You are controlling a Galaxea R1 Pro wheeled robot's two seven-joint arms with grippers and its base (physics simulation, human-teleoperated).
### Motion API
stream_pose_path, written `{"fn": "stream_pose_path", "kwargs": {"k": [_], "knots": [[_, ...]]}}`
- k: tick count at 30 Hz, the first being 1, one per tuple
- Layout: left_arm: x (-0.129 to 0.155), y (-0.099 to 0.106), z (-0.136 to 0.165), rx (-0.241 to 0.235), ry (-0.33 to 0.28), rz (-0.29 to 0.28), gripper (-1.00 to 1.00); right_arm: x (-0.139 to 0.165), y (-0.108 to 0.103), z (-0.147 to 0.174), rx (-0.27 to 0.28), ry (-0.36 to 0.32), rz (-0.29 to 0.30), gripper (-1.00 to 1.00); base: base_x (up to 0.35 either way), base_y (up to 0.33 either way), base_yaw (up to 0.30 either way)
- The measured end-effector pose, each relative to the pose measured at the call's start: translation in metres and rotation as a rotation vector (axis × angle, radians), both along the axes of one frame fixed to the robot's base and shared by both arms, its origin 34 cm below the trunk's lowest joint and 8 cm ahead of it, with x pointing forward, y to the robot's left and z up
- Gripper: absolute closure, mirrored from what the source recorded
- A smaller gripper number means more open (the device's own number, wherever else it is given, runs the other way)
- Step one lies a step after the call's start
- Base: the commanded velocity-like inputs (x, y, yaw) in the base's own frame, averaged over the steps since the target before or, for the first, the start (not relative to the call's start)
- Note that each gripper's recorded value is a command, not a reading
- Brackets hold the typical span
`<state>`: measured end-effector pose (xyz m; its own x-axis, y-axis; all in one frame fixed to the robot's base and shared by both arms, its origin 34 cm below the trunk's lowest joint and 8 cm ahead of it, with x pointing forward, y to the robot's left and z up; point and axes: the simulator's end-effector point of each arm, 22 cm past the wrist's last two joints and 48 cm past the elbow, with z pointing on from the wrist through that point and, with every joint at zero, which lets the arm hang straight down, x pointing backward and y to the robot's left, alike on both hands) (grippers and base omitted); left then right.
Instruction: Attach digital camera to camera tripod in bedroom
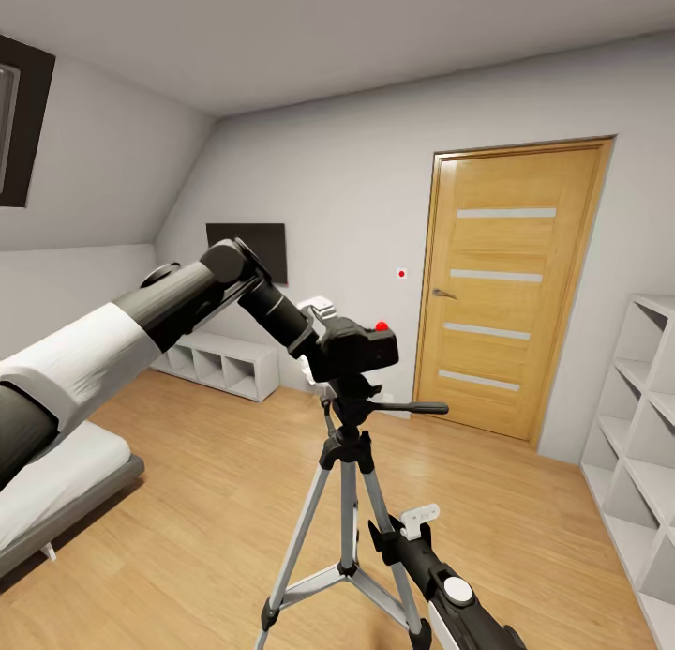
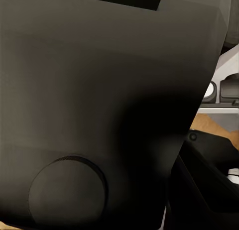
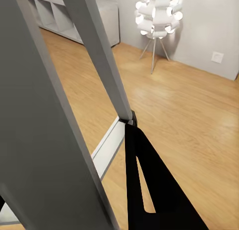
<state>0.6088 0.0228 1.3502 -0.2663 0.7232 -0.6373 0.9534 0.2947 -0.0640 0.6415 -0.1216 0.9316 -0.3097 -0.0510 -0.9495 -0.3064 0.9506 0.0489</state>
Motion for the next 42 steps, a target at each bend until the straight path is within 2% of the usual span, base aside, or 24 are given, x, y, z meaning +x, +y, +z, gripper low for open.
{"fn": "stream_pose_path", "kwargs": {"k": [42], "knots": [[0.0026,0.0020,-0.0037,0.006,0.009,0.011,1.00,-0.0002,-0.0003,-0.0005,0.001,0.001,-0.001,1.00,0.000,0.000,0.000]]}}
